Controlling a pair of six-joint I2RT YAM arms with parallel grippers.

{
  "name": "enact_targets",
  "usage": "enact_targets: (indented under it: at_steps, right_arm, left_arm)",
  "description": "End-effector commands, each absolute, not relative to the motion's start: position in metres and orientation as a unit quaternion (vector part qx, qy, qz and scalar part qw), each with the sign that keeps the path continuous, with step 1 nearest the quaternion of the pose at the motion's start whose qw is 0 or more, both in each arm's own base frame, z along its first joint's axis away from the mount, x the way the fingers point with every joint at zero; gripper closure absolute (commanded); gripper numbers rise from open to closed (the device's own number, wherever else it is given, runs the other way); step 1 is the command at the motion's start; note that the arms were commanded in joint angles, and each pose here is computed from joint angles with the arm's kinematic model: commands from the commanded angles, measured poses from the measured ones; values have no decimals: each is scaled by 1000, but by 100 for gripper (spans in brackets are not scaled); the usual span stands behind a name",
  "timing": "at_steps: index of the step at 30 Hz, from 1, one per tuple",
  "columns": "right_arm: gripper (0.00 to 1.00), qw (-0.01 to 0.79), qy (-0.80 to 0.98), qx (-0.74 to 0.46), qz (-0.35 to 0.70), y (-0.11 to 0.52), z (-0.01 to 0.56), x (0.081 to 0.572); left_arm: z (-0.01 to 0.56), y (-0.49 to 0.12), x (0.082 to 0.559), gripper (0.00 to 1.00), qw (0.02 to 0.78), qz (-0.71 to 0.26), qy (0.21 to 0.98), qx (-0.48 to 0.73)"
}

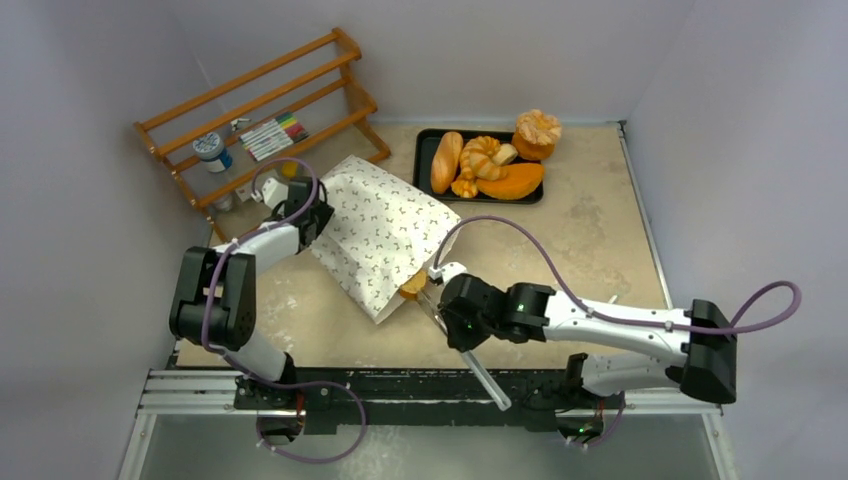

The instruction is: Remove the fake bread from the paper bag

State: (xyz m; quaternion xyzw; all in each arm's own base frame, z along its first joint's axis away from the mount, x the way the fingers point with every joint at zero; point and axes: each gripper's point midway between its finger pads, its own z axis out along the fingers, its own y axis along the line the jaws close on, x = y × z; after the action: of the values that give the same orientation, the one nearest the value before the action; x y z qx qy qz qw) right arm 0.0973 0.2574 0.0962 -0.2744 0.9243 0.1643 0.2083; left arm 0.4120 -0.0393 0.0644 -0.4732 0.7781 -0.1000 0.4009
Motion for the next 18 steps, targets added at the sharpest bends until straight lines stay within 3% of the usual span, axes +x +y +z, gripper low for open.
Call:
enact_targets:
  at_steps: [1, 11, 18]
  right_arm:
    - [100, 198, 926, -260, 188, 249, 112, 79]
    - [100, 149, 917, -302, 212, 236, 129, 10]
    - [100, 174, 907, -283, 260, 238, 180, -7]
  left_arm:
    - [82, -32, 433, 60, 432, -92, 750, -492]
    - [78, -33, 460, 60, 434, -73, 746, -501]
    - [66, -29, 458, 60, 431, -49, 754, -493]
